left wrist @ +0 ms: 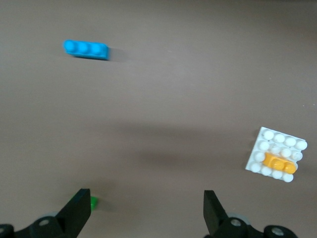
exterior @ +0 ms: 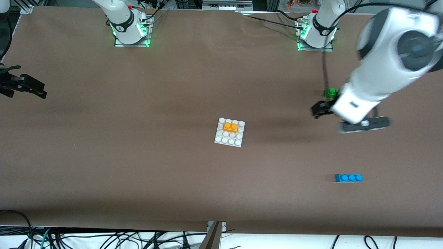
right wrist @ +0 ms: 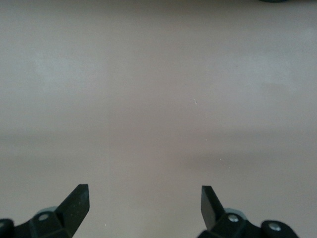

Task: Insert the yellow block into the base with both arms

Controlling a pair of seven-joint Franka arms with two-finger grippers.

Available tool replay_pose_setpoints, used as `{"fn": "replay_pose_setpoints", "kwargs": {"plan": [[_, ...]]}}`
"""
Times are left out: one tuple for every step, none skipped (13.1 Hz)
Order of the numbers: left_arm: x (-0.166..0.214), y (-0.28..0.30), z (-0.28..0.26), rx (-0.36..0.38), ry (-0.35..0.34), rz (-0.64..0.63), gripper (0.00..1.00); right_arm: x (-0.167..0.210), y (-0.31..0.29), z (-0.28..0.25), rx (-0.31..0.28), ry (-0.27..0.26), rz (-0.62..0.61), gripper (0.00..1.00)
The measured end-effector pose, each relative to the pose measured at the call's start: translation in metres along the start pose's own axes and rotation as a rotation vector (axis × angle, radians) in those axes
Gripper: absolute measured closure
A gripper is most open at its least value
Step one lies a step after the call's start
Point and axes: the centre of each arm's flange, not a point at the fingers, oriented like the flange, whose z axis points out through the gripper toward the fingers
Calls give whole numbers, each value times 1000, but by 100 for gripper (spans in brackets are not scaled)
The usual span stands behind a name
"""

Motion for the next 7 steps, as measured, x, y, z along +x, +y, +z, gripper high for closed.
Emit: {"fn": "replay_pose_setpoints", "kwargs": {"plan": [[-7,-35,-16,-8,15,8,0,0,0,0,0,0,0,0],[-18,-62,-29,-10,27,24,0,0,0,0,0,0,0,0],[-29,-76,-36,-10,32,33,0,0,0,0,0,0,0,0],[-38,-82,-38,-11,31,37,0,0,0,0,0,0,0,0],[-44,-83,-37,-10,24,41,0,0,0,0,0,0,0,0],[-47,-81,-31,-8,13,45,0,0,0,0,0,0,0,0],[-46,-82,-25,-6,2,44,0,0,0,0,0,0,0,0]]}}
